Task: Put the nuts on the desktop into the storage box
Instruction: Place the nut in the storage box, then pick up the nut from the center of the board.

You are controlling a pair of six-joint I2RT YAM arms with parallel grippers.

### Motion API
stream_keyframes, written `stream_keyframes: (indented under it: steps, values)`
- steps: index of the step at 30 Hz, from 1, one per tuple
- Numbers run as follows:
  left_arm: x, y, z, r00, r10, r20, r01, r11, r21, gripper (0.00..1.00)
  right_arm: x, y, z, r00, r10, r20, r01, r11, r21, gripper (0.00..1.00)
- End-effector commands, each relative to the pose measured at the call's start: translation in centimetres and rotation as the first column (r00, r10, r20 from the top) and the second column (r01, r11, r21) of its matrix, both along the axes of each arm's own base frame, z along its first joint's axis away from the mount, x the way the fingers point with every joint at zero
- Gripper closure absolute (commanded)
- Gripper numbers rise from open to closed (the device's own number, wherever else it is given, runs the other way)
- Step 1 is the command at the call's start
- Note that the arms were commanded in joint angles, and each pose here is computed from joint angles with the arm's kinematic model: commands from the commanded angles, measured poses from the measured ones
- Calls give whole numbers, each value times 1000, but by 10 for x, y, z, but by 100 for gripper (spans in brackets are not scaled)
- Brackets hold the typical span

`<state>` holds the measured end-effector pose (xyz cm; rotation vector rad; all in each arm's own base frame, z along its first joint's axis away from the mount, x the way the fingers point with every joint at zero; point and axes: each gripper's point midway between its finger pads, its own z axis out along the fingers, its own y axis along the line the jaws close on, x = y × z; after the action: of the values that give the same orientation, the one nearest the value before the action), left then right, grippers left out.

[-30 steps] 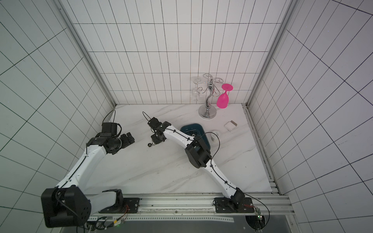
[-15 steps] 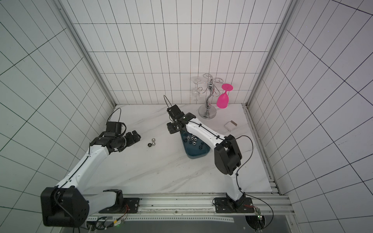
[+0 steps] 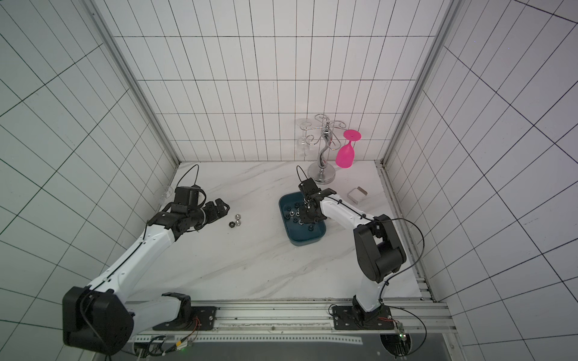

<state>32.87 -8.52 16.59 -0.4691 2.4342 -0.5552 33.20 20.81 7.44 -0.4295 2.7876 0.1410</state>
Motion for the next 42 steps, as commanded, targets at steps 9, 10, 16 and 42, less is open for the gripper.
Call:
stream_keyframes:
  steps: [9,10,16,42]
  values:
    - [6,-3,11,999,28,40,-27,1000,-15,2,17,0,-18,1000,2,-27,-3,1000,-12,68]
    - [6,-4,13,999,25,44,-24,1000,-16,2,17,0,-19,1000,2,-29,-3,1000,-16,65]
    - [4,2,17,998,35,56,-36,999,16,2,21,1,-3,1000,1,11,-1,1000,-2,52]
    - [-20,90,-2,969,241,-57,-233,964,129,2,-33,250,5,873,465,145,-479,874,80,41]
